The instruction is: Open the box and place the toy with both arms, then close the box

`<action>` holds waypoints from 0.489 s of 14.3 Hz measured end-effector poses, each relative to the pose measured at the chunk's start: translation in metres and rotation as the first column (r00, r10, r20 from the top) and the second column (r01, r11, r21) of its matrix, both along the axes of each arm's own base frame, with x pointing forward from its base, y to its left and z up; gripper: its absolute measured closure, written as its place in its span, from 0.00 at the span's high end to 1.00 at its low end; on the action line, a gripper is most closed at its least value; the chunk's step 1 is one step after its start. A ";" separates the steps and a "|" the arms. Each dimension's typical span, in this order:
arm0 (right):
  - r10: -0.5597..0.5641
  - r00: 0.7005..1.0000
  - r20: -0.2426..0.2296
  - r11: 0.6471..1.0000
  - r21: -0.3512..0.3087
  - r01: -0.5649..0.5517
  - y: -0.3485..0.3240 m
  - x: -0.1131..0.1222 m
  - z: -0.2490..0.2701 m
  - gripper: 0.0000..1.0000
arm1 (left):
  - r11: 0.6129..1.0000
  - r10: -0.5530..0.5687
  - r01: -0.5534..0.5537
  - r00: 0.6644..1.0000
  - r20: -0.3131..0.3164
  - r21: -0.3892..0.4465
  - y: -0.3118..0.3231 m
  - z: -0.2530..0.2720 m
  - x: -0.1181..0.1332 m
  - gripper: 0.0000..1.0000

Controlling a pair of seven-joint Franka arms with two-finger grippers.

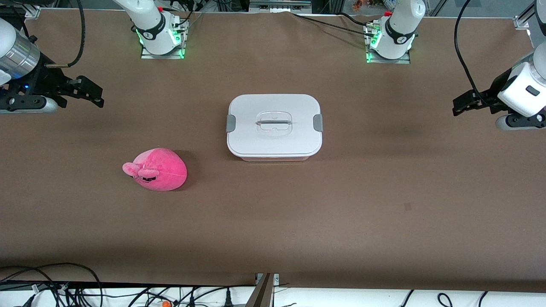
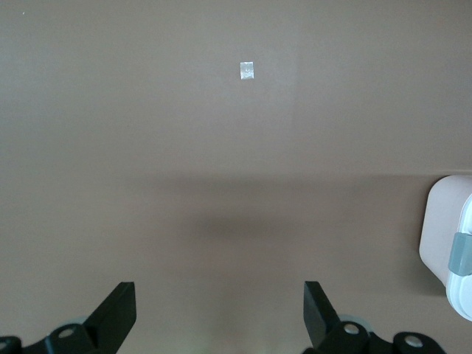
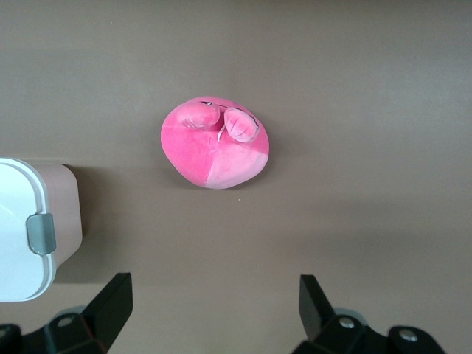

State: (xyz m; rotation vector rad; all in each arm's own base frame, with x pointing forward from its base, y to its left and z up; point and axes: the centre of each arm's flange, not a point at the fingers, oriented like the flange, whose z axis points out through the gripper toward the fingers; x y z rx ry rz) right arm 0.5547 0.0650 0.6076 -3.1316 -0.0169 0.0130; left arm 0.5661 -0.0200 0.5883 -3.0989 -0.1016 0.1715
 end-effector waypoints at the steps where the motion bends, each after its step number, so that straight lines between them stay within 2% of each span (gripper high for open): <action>1: 0.001 1.000 0.000 1.000 0.000 -0.001 0.000 0.000 0.000 1.00 | 1.000 0.000 0.000 1.000 0.000 0.000 0.000 0.000 0.000 1.00; 7: 0.004 1.000 0.000 1.000 0.000 -0.004 0.001 0.000 0.000 1.00 | 1.000 -0.006 0.006 1.000 -0.002 0.000 -0.003 0.000 0.000 1.00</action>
